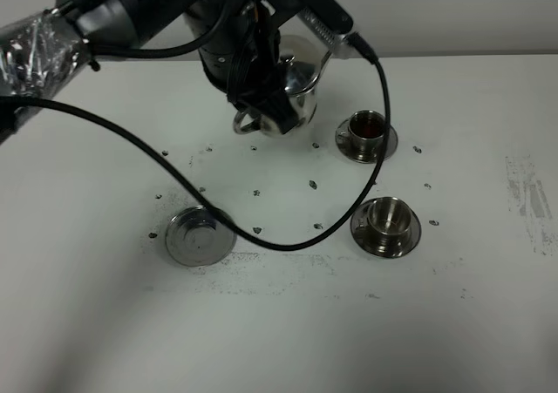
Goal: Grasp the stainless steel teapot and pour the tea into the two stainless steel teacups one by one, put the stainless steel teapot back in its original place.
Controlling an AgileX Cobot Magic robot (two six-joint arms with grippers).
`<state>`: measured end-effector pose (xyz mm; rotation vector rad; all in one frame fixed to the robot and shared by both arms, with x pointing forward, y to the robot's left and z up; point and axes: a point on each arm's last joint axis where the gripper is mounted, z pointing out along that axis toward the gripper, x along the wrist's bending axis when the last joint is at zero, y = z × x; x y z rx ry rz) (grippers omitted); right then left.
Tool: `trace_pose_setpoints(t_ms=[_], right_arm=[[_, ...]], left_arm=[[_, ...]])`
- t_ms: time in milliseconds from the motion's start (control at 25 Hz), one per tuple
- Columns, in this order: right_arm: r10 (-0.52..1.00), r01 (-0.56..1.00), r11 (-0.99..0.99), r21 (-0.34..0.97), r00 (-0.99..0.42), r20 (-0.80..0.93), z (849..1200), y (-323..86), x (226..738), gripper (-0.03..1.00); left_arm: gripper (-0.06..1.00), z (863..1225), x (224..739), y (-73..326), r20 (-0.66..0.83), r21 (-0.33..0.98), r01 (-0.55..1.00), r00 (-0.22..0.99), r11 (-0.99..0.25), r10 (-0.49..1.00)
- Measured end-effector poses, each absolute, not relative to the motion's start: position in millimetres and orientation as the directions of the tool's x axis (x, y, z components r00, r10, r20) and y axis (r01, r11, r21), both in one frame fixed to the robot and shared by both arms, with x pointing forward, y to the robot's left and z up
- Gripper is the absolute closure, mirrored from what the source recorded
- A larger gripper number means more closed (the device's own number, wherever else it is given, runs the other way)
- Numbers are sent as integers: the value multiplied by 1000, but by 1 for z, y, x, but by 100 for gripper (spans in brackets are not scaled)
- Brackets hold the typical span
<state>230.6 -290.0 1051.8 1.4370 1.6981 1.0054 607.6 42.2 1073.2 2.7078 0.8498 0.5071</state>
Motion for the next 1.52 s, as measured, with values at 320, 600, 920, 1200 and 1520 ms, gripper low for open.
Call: trace_pose_setpoints(t_ms=[320,600,920,1200,1520], right_arm=[[988,457,88,885,-153,-20,1052,-290,231,37],[988,457,88,885,-153,-20,1052,-290,231,37],[988,457,89,885,-153,-21,1052,-290,231,37],[988,457,89,885,-153,-21,1052,-290,231,37],[988,457,89,885,-153,-21,1052,-290,231,37]], left_arm=[[75,1055,576,66,255,302,488,786,-819,563],[75,1038,571,70,258,248,445,826,-861,501],[75,1040,574,67,331,222,216,901,-951,282],[75,1042,577,57,382,270,29,914,-962,135],[75,996,592,45,369,203,-64,929,-977,16]])
